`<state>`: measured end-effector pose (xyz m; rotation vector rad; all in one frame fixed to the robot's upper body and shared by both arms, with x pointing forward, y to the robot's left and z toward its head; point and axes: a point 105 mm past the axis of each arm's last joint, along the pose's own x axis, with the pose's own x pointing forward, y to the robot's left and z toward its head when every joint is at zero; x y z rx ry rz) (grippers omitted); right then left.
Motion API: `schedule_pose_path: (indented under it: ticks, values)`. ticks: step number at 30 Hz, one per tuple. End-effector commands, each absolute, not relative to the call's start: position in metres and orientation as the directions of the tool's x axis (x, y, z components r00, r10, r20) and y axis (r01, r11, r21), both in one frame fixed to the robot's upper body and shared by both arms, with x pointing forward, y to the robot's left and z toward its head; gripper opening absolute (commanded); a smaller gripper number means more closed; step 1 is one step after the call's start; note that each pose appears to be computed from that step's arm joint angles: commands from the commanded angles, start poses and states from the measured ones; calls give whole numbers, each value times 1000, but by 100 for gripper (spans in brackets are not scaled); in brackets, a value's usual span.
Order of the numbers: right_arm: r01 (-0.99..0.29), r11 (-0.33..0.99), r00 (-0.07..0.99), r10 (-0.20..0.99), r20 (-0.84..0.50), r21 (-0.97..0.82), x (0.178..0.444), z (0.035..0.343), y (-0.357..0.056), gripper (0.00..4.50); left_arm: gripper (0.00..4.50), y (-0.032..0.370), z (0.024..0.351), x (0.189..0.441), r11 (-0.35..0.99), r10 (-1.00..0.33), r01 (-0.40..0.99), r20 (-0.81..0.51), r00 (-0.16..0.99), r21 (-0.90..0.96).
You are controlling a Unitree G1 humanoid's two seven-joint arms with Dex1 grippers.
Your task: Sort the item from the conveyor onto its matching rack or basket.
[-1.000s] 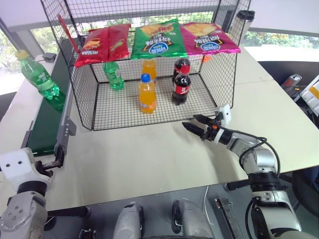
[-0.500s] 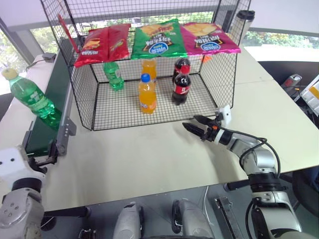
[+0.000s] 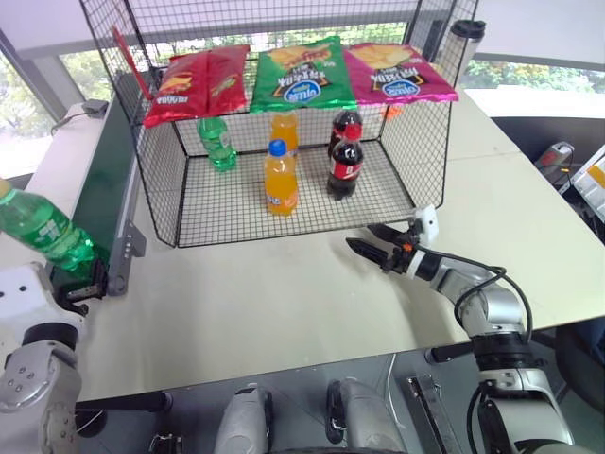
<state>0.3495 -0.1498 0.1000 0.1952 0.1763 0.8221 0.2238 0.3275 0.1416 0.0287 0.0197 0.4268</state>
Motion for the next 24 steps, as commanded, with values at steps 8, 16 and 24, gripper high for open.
schedule_pose_path:
  ticks: [8, 16, 24]
  values:
    - [-721, 664, 668, 742, -54, 201, 347, 113, -151, 447, 450, 329, 164, 232, 914, 397, -402, 89, 914, 56]
    - [-718, 669, 671, 739, -62, 195, 347, 114, -154, 450, 281, 321, 166, 233, 934, 347, -353, 114, 931, 43]
    - [-757, 631, 631, 774, -62, 173, 343, 123, -152, 450, 281, 310, 174, 235, 951, 302, -308, 106, 947, 40]
